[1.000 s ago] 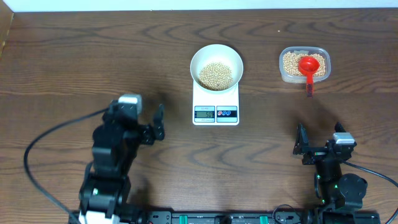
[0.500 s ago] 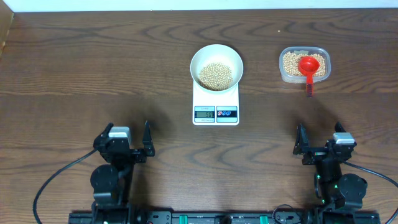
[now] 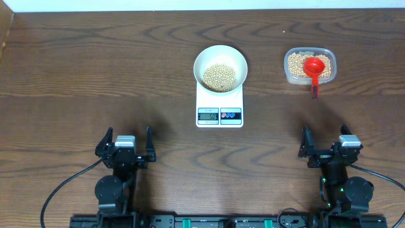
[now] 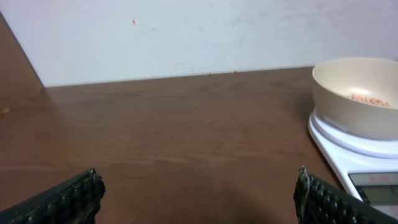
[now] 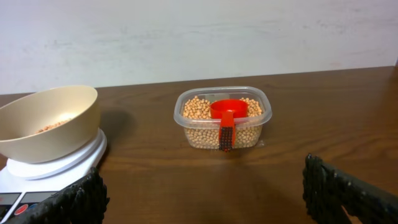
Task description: Scoop item into bowl and weigh 50g on scale
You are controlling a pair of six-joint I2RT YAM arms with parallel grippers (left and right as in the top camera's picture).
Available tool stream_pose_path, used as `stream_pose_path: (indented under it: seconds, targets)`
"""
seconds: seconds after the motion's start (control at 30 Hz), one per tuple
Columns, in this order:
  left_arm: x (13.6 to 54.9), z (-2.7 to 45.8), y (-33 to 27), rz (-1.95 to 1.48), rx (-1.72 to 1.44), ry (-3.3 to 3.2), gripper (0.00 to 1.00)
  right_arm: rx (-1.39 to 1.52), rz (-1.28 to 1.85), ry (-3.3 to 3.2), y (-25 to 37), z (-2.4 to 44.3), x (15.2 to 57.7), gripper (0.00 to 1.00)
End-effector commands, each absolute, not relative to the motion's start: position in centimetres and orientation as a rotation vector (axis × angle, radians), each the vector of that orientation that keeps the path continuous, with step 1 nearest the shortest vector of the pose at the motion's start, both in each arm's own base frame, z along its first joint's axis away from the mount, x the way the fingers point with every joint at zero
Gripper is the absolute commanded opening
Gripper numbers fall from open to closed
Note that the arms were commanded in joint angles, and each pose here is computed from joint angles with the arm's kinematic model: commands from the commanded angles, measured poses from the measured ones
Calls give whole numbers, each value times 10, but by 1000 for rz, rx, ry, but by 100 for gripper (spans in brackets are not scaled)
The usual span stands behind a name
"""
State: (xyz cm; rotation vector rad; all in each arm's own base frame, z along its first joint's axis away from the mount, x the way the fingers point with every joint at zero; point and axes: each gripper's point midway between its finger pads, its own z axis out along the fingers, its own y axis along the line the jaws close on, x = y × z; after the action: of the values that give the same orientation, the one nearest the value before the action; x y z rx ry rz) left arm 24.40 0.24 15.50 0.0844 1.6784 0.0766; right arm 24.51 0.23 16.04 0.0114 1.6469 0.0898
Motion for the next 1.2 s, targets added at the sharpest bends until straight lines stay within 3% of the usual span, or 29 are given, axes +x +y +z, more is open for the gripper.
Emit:
stream_pose_path:
  seconds: [0.0,1.17]
  targets:
    - [245,145,7,110,82,1690,100,9,84,1646,2,159,245,99]
    - [244,138,7,106,74,1721,100,9,84,1646,2,159,245,99]
